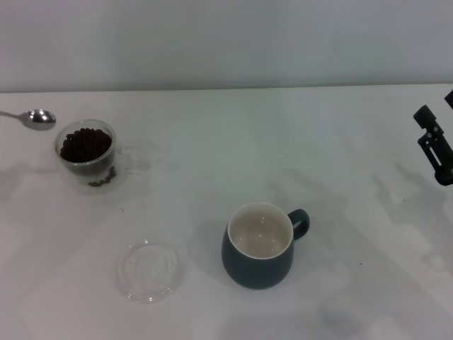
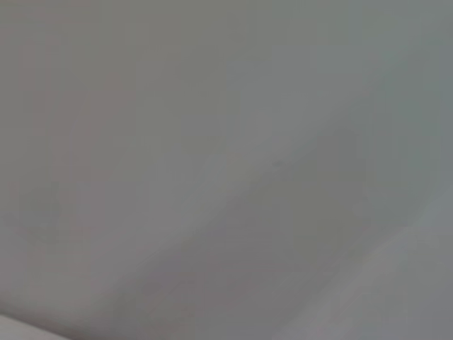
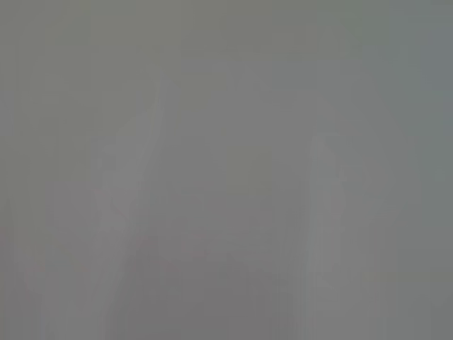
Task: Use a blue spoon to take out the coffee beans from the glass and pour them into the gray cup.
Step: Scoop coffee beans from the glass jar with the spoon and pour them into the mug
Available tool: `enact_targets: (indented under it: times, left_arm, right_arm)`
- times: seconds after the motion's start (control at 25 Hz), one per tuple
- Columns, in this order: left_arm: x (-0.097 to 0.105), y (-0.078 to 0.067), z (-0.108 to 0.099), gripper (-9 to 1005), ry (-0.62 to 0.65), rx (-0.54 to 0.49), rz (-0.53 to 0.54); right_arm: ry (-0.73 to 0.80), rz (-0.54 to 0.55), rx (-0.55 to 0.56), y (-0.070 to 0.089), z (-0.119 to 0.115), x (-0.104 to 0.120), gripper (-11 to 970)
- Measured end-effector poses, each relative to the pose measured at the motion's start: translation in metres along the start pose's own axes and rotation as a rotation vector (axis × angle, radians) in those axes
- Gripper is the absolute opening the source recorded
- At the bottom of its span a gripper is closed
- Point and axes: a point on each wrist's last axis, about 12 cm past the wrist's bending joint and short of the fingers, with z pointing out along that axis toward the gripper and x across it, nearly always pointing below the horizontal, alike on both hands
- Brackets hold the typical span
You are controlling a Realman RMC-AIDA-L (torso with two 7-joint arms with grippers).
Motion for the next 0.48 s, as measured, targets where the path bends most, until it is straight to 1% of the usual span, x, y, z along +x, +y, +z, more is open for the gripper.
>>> enact_targets:
  times: [0.04, 0.2, 0.32, 0.36, 0.48]
  left_arm:
    - [-0.007, -0.002, -0.001, 126, 0.012, -0.019, -0.009]
    - [-0.025, -0.003, -0.002, 126, 0.046, -0.09, -0.016]
    - [-0.03, -0.003, 0.004, 127, 0.088, -0.131, -0.031]
    - [-0.031, -0.003, 0.011, 127, 0.122, -0.146, -0.035]
    - [-0.03, -0.001, 0.018, 126, 0.148, -0.177, -0.042]
  right_arm:
    - [0.0, 0.001, -0.005, 0.001, 0.0, 0.0, 510]
    - [-0.019, 0.021, -0.022, 0.004, 0.003, -0.002, 510]
    - [-0.026, 0.039, -0.027, 0.005, 0.006, -0.002, 510]
    - [-0.027, 0.043, -0.029, 0.005, 0.007, -0.002, 510]
    - [-0.034, 0.049, -0.041, 0.007, 0.01, -0.003, 510]
